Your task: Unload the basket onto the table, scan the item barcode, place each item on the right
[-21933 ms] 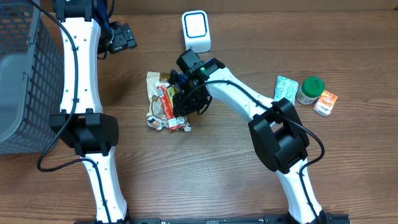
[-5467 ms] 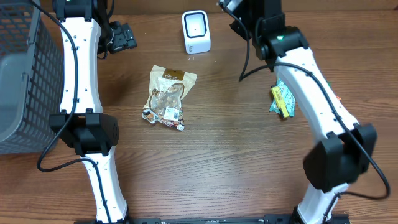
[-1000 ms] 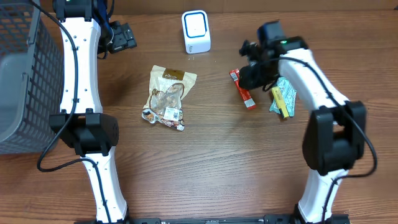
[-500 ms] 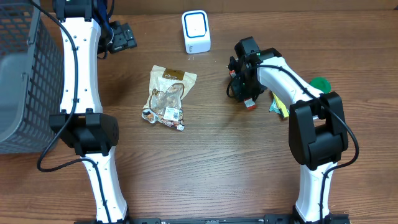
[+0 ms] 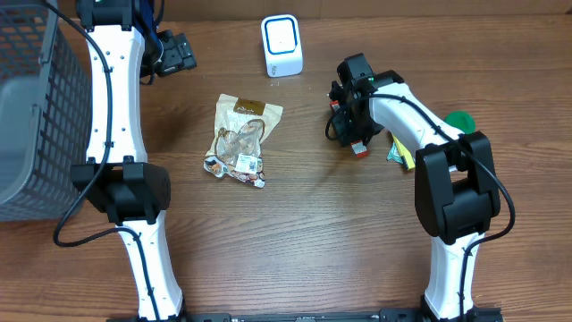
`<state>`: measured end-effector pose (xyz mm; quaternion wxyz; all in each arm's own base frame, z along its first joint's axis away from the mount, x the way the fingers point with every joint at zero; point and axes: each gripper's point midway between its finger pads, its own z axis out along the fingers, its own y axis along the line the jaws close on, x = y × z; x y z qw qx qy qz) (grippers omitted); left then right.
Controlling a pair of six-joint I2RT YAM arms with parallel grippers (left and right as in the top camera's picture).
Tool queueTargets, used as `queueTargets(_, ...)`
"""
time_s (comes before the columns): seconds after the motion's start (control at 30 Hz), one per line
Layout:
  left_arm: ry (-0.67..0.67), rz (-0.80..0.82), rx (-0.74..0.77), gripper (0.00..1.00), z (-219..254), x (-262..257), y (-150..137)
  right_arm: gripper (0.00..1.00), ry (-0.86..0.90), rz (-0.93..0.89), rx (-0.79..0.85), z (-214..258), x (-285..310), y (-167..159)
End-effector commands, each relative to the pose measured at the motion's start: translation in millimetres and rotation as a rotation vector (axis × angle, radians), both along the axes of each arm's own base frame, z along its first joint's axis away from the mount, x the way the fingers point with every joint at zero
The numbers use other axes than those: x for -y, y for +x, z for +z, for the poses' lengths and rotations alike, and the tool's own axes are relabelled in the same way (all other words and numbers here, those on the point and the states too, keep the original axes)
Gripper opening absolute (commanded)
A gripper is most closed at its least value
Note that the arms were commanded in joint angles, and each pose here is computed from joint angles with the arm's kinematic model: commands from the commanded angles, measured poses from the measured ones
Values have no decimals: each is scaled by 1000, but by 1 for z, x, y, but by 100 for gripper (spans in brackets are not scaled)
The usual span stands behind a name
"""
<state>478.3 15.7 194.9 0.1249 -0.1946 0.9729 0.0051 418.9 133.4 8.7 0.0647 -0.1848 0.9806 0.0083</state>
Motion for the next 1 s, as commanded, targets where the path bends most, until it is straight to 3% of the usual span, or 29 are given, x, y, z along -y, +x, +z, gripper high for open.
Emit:
queueTargets(0.0,-7,4,-6,100,-3,5,0,49,-29,-8,-27,-13,8,-10)
queueTargets(0.1,-7,6,-6,100,-3,4,0,45,-36,-9,-38,-16,10,-14)
queueTargets(0.3,-7,6,-5,100,-3,4,1,4,-10,-9,10,2,2,1)
queueTargets(0.5,-7,6,-5,100,-3,4,1,4,5,-23,57,49,5,11)
queueTargets(0.67,-7,6,-5,100,-3,4,1,4,0,-141,106,83,37,14)
queueTargets(0.97,-7,6,-5,100,-3,4,1,4,-24,-294,35,85,106,3)
